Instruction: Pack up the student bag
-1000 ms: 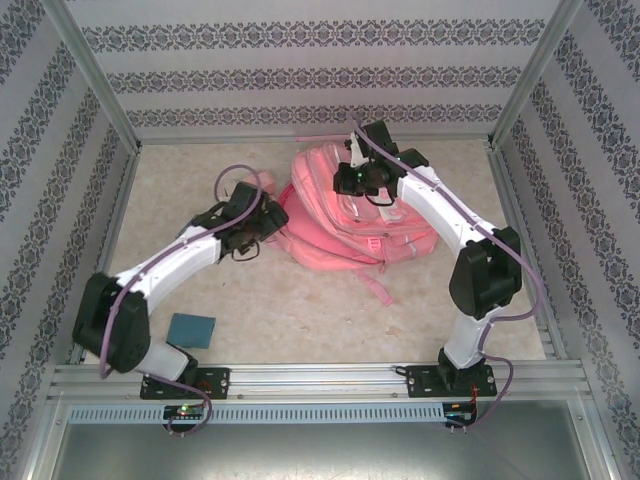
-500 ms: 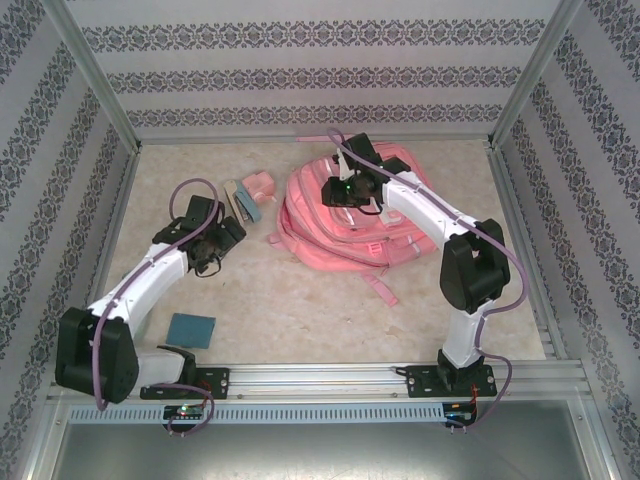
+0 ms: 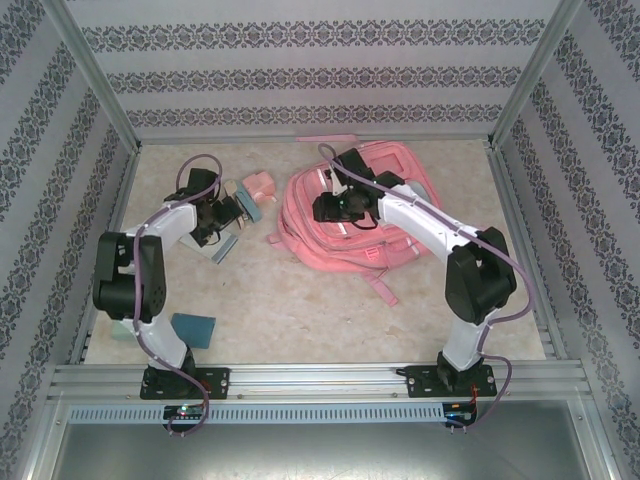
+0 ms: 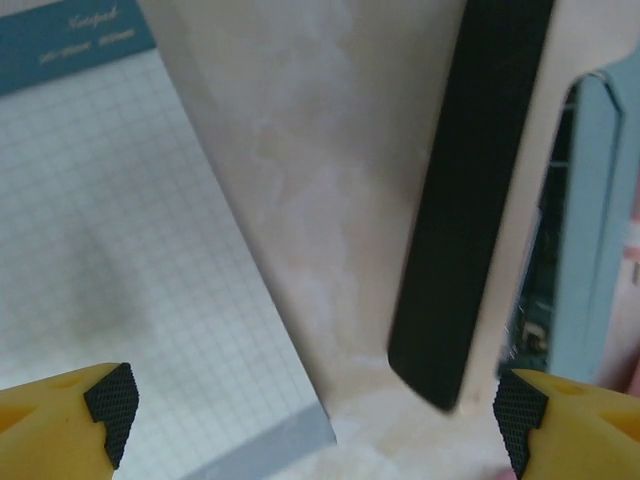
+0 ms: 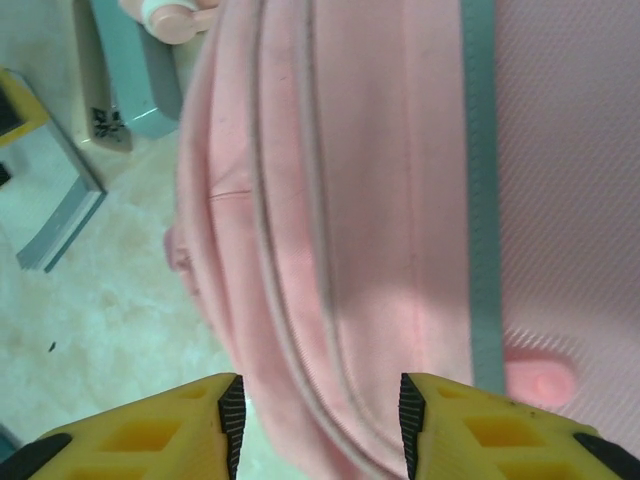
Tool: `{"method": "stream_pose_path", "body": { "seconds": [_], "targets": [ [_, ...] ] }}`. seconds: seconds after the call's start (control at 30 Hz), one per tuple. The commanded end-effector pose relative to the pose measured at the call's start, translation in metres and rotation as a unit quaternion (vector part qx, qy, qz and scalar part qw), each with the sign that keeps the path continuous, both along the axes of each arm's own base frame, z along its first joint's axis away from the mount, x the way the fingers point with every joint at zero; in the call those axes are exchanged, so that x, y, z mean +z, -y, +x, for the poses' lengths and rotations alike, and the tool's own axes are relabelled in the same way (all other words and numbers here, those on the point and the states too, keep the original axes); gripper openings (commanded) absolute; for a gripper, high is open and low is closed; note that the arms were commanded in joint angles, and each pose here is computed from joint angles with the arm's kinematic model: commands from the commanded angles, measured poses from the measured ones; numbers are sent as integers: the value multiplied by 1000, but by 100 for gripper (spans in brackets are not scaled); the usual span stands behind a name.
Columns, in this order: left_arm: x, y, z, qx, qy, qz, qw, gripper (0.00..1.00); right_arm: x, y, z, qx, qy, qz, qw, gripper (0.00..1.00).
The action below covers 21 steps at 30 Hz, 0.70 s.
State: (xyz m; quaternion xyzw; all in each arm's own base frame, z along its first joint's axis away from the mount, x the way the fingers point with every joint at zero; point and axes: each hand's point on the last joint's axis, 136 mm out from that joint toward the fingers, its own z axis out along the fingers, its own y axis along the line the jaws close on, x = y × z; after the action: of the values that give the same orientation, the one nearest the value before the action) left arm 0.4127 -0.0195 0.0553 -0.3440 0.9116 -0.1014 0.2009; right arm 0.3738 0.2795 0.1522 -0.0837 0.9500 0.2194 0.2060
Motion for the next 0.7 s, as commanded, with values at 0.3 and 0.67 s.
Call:
{"method": "stream_pose_path", "body": {
  "seconds": [0.3,0.67],
  "targets": [
    [-48,23,-56,62,-41,-90,993,90,0,-9,-27,-17,3,26,1000,48],
    [-24,99,-104,134,-6,-122,983,91,-12,-27,-39,-5,-11,33,999,47]
  ]
}}
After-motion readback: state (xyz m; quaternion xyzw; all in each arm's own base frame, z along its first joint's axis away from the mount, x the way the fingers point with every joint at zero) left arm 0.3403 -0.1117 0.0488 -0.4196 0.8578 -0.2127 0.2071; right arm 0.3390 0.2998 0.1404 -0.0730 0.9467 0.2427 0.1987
